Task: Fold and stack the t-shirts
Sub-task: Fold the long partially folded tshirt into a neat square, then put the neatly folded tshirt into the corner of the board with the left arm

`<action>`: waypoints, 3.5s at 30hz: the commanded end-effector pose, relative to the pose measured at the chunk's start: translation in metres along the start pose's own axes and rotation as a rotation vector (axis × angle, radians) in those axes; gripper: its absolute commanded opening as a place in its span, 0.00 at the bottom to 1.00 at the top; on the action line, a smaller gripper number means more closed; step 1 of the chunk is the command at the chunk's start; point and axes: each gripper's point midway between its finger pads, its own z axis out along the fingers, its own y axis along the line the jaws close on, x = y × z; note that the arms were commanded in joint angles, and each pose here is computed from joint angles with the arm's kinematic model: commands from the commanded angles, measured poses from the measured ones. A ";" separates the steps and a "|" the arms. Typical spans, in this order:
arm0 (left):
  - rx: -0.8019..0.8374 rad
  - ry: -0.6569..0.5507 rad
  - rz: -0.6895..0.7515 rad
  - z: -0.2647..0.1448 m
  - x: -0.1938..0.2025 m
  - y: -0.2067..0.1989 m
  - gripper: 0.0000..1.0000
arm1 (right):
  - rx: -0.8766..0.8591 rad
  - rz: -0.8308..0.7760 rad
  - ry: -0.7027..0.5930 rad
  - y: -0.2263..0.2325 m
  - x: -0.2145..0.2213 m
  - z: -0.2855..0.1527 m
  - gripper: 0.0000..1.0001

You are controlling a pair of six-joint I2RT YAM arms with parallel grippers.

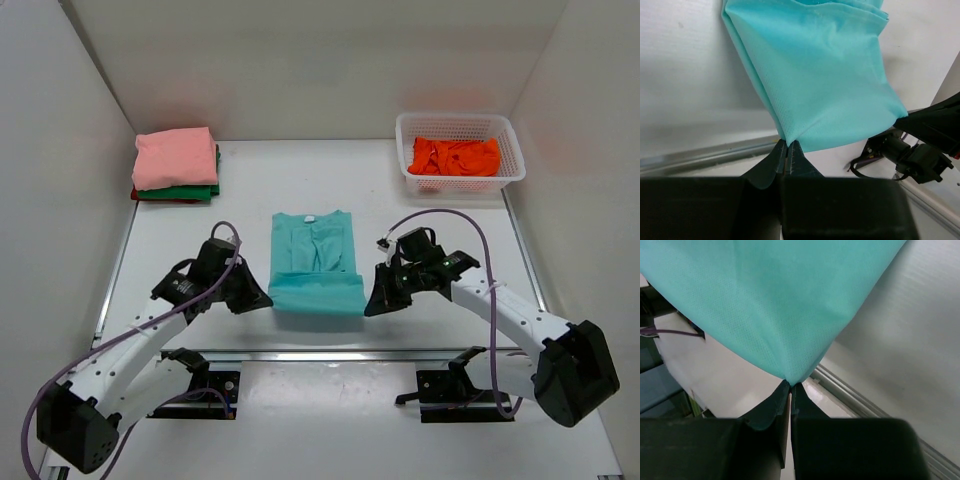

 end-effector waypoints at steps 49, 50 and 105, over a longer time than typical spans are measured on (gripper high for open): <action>0.131 -0.099 -0.173 0.078 -0.161 -0.018 0.16 | 0.090 0.028 -0.279 -0.047 -0.245 -0.037 0.53; 0.142 -0.092 -0.162 0.081 -0.156 -0.023 0.17 | 0.087 0.028 -0.287 -0.045 -0.244 -0.039 0.53; -0.536 0.134 0.340 0.169 -0.152 0.061 0.44 | 0.070 0.106 -0.316 -0.061 -0.214 -0.058 0.50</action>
